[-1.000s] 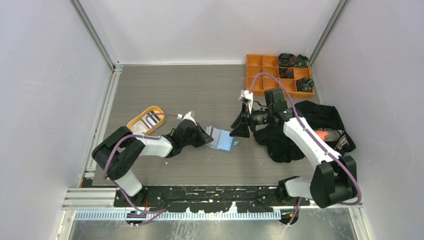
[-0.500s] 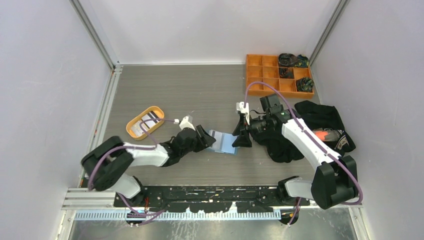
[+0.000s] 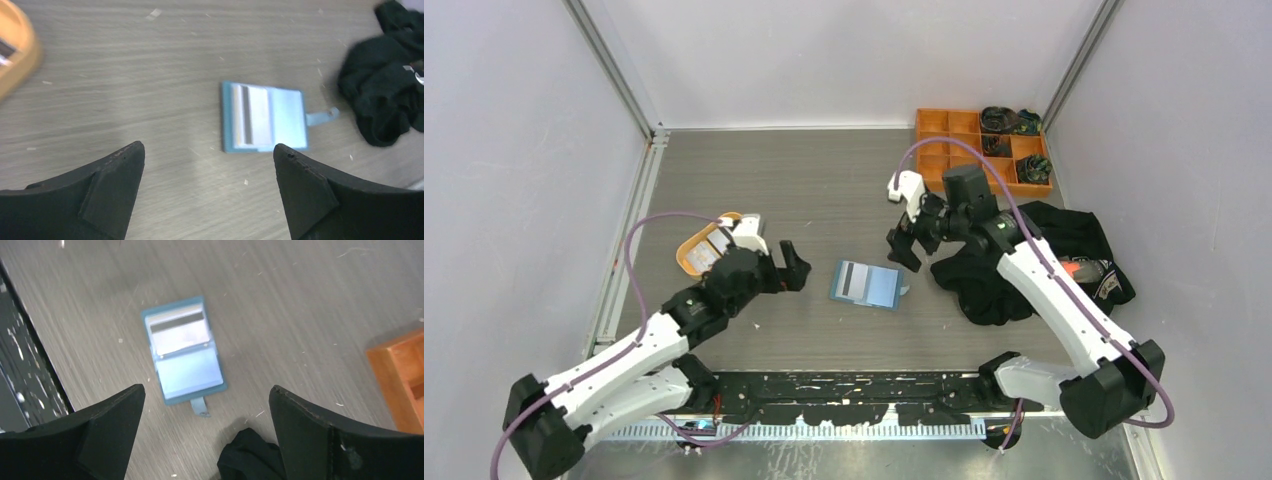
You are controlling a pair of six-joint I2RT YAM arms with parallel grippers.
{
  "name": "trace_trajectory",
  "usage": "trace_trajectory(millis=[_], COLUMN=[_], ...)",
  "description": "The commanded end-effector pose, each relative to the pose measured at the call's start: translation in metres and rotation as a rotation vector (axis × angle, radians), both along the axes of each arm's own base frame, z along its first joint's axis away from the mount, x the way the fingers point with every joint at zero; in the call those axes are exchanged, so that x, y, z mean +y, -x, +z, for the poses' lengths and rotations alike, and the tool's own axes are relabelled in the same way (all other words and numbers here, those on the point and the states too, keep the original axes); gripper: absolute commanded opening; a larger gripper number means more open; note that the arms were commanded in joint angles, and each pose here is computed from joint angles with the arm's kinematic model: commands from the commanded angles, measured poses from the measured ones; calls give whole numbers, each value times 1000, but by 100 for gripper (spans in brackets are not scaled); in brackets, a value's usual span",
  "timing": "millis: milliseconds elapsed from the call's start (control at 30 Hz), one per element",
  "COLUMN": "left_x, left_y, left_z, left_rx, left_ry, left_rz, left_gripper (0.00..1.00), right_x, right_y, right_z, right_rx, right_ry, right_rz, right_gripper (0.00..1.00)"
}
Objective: Put the credit cards into the card holder
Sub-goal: Move the storage box to the center of the board.
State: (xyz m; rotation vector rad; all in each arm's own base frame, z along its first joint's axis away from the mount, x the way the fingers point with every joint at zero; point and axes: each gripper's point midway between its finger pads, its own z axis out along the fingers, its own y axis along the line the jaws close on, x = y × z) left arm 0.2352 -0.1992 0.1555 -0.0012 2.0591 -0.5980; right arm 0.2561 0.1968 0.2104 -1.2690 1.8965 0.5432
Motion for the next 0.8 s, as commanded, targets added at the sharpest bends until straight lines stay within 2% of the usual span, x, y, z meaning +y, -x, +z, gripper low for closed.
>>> trace_trajectory(millis=[0,133,267,367,433,533,767], left_x=[51,85,118,157,181,192,220], left_y=[-15,-41,-68,-85,-95,-104,-109], left_z=[8,-9,-19,-35,-43,-49,-61], left_rx=[32,167,252,319,358,425,533], left_ry=[-111,12,226,301,288,249,119], left_rz=[69,180,298,474,587,633,799], left_gripper=[100,100,93,90,86,78,75], right_x=[15,39,40,41,43,46,52], right_y=[-10,5,8,8,9,9,11], right_z=[50,28,-7,-17,-22,-31,-42], right_rx=[25,223,309,345,352,347,344], right_ry=[-179,-230,-191,-172,-152,-111,-54], right_rz=[-130,-30,-36,-38,-32,-27,-12], right_gripper=[99,99,99,98,97,97,97])
